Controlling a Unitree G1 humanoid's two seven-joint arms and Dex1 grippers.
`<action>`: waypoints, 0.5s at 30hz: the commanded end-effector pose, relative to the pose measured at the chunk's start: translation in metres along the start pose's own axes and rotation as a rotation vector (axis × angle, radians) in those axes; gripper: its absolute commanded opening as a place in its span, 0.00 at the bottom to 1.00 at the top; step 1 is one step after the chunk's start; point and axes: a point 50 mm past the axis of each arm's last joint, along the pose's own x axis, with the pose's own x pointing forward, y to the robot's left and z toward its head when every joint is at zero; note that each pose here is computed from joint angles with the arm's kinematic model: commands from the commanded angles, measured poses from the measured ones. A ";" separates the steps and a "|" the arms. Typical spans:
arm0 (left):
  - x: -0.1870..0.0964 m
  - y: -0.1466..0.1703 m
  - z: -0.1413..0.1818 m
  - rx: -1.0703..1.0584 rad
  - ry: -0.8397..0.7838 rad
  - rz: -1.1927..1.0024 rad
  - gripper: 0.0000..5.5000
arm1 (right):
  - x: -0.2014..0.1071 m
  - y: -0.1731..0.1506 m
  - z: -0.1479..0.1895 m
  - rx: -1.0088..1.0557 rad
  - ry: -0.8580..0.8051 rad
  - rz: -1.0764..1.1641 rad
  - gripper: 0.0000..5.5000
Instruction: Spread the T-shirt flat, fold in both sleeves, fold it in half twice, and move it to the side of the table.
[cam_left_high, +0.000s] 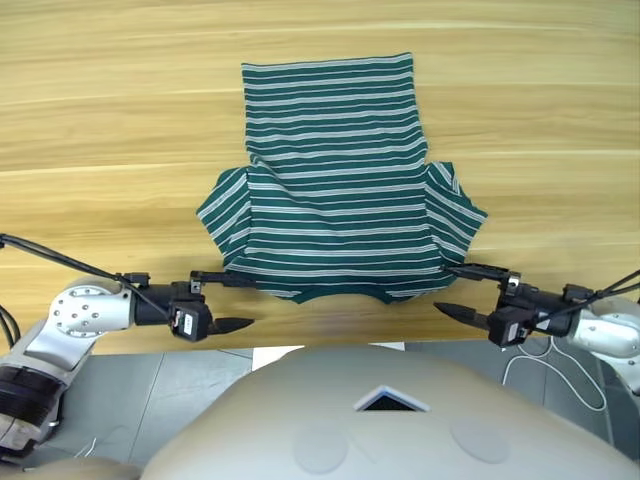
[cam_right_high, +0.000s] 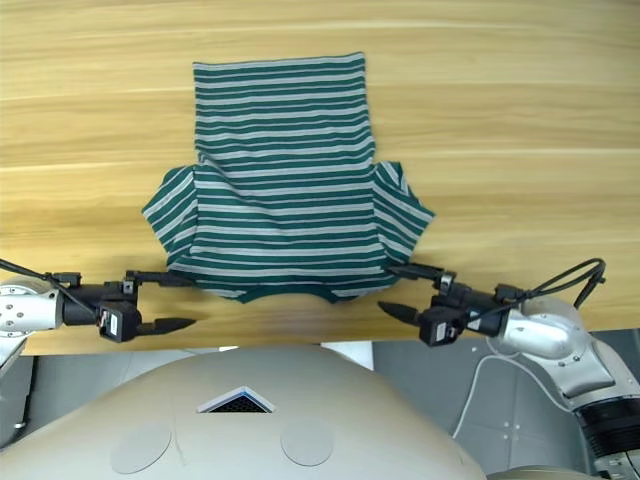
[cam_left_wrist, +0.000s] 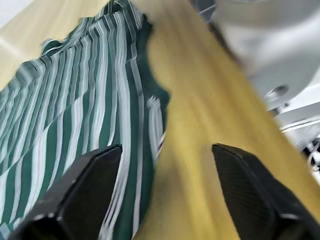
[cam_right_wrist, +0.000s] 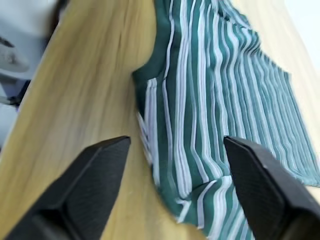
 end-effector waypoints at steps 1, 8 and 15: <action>-0.027 0.027 -0.014 0.091 0.172 0.154 0.65 | -0.010 -0.014 0.017 -0.042 -0.091 -0.063 0.74; -0.054 0.043 -0.028 0.195 0.372 0.274 0.65 | -0.010 -0.020 0.017 -0.042 -0.102 -0.118 0.74; -0.019 0.050 -0.022 0.222 0.212 0.293 0.65 | 0.002 -0.024 0.010 -0.045 -0.079 -0.124 0.74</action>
